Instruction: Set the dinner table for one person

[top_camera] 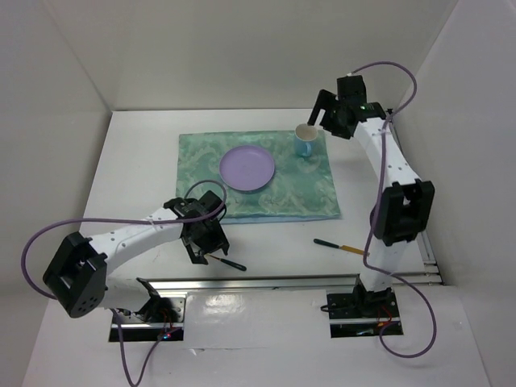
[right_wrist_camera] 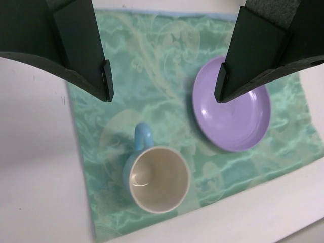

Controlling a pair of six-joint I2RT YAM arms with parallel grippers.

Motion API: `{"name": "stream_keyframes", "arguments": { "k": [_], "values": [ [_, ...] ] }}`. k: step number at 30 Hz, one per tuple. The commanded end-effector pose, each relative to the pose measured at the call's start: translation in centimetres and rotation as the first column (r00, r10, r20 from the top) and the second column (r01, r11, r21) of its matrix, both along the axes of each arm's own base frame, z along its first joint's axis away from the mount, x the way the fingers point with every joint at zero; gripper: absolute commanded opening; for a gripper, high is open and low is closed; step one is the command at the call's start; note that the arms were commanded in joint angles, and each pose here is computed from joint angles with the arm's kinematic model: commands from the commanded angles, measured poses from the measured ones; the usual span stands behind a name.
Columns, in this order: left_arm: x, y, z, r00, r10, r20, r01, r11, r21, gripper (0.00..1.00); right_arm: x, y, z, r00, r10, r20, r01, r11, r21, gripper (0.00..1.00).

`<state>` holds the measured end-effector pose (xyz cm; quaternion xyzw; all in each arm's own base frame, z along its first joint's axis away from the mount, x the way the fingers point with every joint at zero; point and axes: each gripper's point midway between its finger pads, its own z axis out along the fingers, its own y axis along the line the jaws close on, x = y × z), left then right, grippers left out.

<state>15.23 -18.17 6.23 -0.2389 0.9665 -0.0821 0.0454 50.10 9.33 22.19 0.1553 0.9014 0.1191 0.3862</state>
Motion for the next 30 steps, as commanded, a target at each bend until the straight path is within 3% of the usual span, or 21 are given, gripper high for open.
{"name": "stream_keyframes", "arguments": {
  "k": [1,4,16,23,27,29,30],
  "values": [
    [1.4,-1.5,0.4,0.990,0.129,0.056,-0.128,0.992,-0.017,0.75,-1.8,0.9,4.9,0.988,0.034,0.148,-0.037,0.999,0.016,0.94],
    [2.4,-2.3,-0.1,0.985,0.159,0.064,-0.160,0.987,0.011,0.76,-4.0,1.0,5.8,0.985,0.058,0.161,-0.063,0.998,0.023,0.94],
    [0.3,-3.4,-2.8,0.980,0.199,0.011,-0.200,0.977,0.072,0.79,-9.7,0.1,7.5,0.977,0.090,0.194,-0.086,0.996,-0.031,0.95],
    [1.1,-4.0,-4.8,0.980,0.200,0.005,-0.200,0.975,0.100,0.66,-10.9,0.0,7.1,0.978,0.097,0.183,-0.094,0.995,-0.027,0.95],
    [0.6,-4.5,-5.7,0.982,0.185,-0.046,-0.179,0.978,0.110,0.65,-11.2,-0.2,6.6,0.981,0.091,0.173,-0.087,0.996,-0.033,0.95],
    [0.2,-4.3,-6.2,0.979,0.194,-0.063,-0.186,0.975,0.121,0.54,-11.3,-0.4,6.9,0.980,0.083,0.183,-0.077,0.996,-0.038,0.95],
    [-0.4,-4.3,-6.3,0.977,0.192,-0.092,-0.181,0.977,0.116,0.42,-11.2,-0.4,7.1,0.978,0.083,0.192,-0.077,0.996,-0.037,0.95]
  ]
}}
